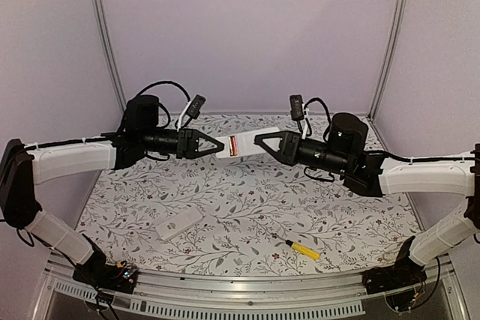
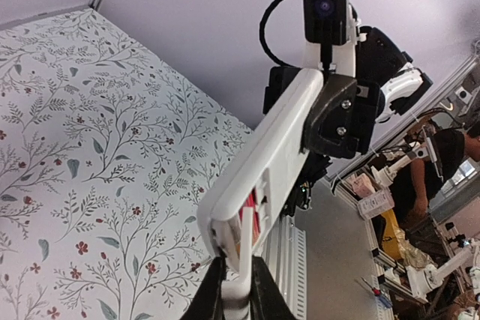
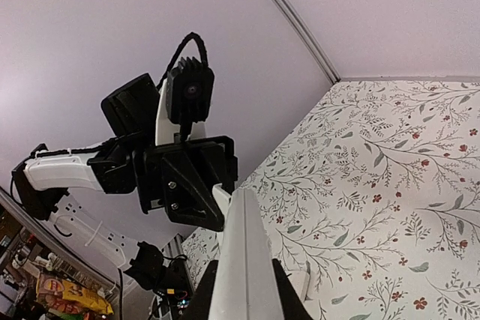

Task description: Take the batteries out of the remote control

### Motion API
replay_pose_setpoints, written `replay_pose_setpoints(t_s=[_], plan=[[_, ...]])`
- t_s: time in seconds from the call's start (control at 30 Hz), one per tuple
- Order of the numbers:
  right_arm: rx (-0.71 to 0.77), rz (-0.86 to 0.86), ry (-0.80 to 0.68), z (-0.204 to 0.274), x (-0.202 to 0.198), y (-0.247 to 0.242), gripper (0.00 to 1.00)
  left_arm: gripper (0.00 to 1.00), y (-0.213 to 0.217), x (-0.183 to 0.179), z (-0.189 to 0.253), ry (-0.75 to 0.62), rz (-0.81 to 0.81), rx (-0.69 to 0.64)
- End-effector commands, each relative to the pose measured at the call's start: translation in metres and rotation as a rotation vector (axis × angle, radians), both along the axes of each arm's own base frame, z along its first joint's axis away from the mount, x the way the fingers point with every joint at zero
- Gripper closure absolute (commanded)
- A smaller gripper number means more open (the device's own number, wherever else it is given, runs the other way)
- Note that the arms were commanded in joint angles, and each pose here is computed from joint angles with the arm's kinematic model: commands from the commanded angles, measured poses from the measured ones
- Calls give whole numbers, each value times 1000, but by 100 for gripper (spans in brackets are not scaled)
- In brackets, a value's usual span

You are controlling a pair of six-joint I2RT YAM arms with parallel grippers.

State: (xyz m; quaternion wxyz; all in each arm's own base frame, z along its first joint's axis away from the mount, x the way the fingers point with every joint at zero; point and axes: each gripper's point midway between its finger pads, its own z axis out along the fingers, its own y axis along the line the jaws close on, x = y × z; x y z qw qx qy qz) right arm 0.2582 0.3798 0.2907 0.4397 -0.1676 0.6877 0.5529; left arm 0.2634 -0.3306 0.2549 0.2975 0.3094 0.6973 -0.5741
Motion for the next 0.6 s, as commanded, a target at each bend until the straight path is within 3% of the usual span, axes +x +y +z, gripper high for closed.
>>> replay_pose_setpoints(t_s=[0.0,0.37,0.57], plan=[[-1,-124,40,-4,15,-21,100,90,1,1,-2,-3,-25,-14],[7,-233,115,-20,26,-46,100,96,-2,6,-17,39,-14,10],[3,-241,127,-24,26,-48,100,97,5,37,-61,93,159,198]])
